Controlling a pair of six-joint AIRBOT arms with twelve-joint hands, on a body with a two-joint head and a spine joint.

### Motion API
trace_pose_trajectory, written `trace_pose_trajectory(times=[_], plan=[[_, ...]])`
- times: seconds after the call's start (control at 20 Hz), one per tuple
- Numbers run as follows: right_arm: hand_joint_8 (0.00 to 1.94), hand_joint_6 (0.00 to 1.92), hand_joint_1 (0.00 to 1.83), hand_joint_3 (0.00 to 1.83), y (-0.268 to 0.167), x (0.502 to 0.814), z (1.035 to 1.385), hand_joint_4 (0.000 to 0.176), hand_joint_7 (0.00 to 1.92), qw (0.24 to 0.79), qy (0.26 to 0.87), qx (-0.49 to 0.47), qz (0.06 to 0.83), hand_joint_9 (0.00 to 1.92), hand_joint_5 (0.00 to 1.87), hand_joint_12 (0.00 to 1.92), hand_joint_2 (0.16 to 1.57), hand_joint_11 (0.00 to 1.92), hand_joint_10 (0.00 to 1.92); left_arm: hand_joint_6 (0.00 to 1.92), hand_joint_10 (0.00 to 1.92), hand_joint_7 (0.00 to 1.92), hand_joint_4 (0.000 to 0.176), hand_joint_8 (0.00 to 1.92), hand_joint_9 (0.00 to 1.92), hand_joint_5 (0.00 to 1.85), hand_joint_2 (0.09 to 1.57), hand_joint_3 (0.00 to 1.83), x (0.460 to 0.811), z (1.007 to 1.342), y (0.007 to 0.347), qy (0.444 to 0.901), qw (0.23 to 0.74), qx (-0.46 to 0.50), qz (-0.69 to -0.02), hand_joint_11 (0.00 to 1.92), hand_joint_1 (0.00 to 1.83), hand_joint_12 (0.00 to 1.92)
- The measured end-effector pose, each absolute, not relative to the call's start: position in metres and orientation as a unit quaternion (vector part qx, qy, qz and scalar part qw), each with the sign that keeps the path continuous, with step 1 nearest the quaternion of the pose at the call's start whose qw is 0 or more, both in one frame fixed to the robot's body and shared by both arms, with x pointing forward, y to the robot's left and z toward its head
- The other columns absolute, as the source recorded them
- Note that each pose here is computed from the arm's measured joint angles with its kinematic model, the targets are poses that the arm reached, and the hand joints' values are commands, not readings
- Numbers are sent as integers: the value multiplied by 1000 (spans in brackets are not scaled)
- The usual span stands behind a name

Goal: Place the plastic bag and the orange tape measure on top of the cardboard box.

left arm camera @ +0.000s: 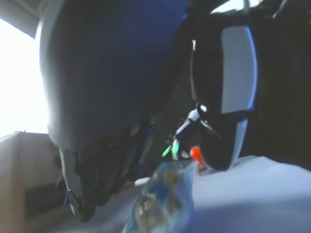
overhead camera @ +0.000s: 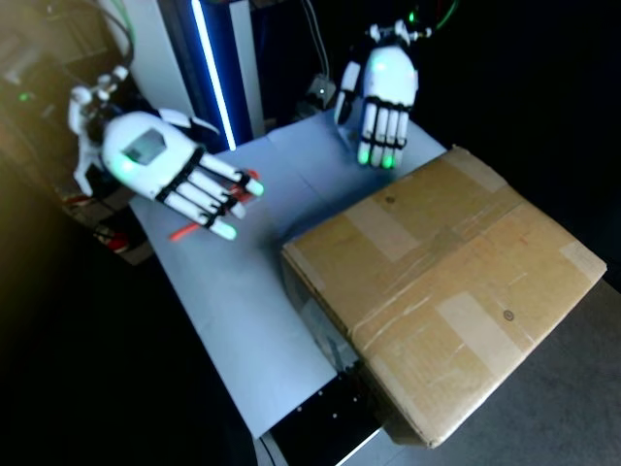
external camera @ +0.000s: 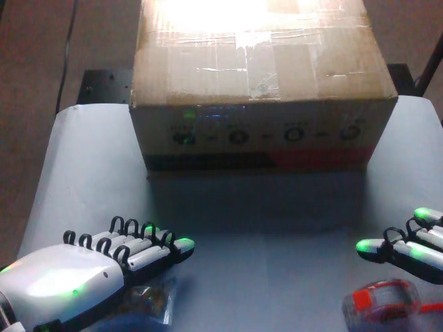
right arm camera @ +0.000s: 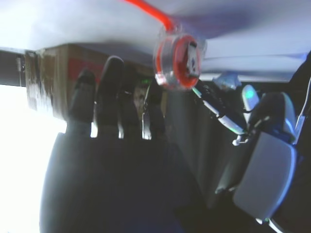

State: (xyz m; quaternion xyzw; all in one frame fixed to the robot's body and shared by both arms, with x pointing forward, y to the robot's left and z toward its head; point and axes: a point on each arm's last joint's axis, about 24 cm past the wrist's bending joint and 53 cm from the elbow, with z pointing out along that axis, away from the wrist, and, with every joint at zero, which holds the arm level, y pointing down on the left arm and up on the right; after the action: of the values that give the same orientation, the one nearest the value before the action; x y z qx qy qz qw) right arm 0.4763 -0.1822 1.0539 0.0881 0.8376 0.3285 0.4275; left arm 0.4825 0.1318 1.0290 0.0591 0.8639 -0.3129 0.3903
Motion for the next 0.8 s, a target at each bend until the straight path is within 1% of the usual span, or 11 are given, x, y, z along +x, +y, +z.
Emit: trace_pose_trajectory(times=[0.05,0.1,0.25,0.3,0.35,0.4,0.45,0.5,0.65,0.7,0.8], plan=[[511,149,447,421,-182,477,1051,176,0,427,838,89,328,0,0,1921,523,0,1366,0,0,0,34,0,0,0,1247,4,482,1027,131,865,388,57,-313,0,692,0],[547,214,487,439,-181,476,1048,176,0,426,838,90,328,0,0,1921,523,0,1371,0,0,0,30,0,0,0,1250,5,481,1027,130,865,388,59,-313,0,689,0],[604,409,576,354,-180,476,1040,124,0,423,840,92,327,0,0,1921,618,0,1177,0,0,0,12,0,0,0,1258,7,479,1023,132,868,385,60,-308,0,655,0],[597,446,577,350,-180,477,1038,127,0,424,840,90,326,0,0,1921,637,0,1116,0,0,0,16,0,0,0,1260,8,479,1022,134,869,385,60,-306,0,659,0],[603,513,585,344,-182,479,1034,112,0,425,842,89,322,0,0,1921,664,0,1090,0,0,0,15,0,0,0,1270,11,478,1021,133,868,386,56,-308,0,639,0],[634,551,598,229,-180,485,1032,85,0,428,839,89,324,0,0,1921,760,0,1099,0,0,0,10,0,0,0,1271,10,478,1021,133,868,387,53,-308,0,650,0],[671,617,675,140,-176,489,1032,18,0,429,836,89,330,0,0,1921,800,0,1101,0,0,0,2,0,0,0,1272,10,479,1020,135,868,388,52,-307,0,646,0],[649,528,752,117,-173,491,1031,0,0,430,834,89,334,0,0,1910,818,0,1051,0,0,0,5,0,0,0,1275,11,479,1019,137,867,390,53,-304,0,647,0],[678,636,667,66,-167,496,1030,0,19,437,831,75,337,0,17,1784,868,66,1092,0,0,0,9,0,0,0,1268,5,480,1017,138,866,393,47,-306,0,641,0],[666,611,658,37,-166,498,1029,0,50,441,831,70,332,0,40,1752,901,152,1169,5,0,0,0,0,0,15,1261,1,479,1017,139,866,393,46,-305,0,647,0],[683,502,803,2,-160,498,1027,0,109,446,834,48,322,14,146,1739,926,77,1197,25,0,0,0,0,0,89,1279,7,478,1015,141,866,394,44,-304,0,680,0]])
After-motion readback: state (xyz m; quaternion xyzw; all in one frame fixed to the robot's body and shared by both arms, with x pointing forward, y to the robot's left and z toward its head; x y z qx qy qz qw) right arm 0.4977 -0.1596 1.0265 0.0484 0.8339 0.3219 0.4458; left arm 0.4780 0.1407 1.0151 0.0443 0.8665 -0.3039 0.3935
